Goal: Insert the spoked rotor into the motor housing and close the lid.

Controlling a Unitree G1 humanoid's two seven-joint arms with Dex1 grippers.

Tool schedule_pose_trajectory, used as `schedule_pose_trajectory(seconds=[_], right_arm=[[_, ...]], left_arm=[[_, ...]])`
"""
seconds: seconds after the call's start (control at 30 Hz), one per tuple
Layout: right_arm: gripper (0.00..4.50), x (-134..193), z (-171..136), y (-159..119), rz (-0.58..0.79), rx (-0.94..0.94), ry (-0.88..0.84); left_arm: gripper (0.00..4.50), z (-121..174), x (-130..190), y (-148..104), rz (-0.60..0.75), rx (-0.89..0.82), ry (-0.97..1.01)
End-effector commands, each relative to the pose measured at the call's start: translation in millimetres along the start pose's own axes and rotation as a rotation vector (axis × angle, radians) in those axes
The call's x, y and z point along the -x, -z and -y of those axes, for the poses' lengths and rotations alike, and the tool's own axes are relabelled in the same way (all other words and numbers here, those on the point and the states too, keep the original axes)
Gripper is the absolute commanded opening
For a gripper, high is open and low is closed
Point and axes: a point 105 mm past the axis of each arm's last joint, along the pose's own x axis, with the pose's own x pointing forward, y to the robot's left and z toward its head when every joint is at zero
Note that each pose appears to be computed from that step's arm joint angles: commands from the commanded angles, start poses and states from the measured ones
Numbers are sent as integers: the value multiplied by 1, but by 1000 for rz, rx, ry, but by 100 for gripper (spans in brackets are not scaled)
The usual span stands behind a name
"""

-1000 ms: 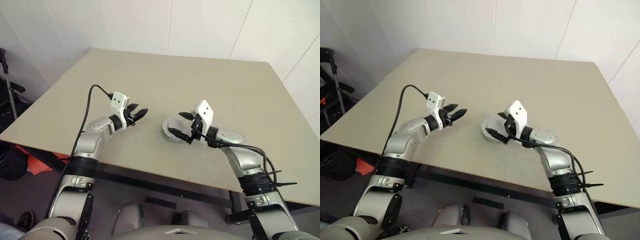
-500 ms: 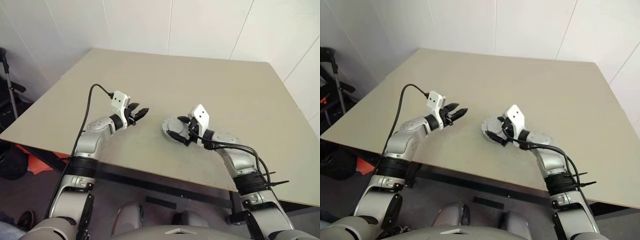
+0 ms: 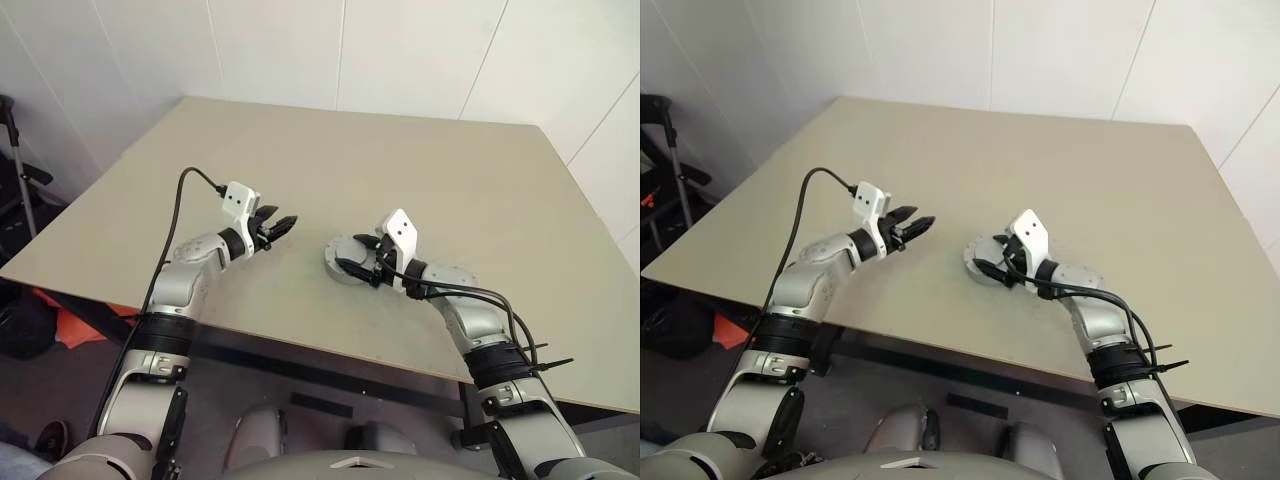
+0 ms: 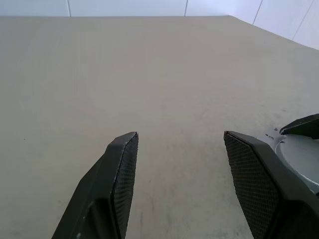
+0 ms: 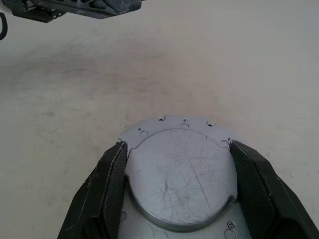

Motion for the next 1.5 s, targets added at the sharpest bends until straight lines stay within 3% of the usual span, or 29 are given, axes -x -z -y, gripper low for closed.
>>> schedule_pose_trajectory(seconds=[0.03,0.63,0.83,1.03,1.33,1.5], right_arm=[[316,0,3,-19,58,15,-4],[316,-4,2,13,-62,29,0],[316,3,3,40,-167,34,-6],[316,4,2,40,-173,-2,-29],[316,6,-13,11,-117,-170,-147],[316,3,-13,8,-127,-130,-131]], left_arm=[[291,-5,2,-16,44,-34,-15],[291,-7,2,-17,48,-32,-22],[291,-5,1,-16,47,-29,-18],[291,-3,1,-15,46,-27,-13],[291,-2,0,-14,43,-26,-8],[291,-1,0,-14,44,-26,-6]])
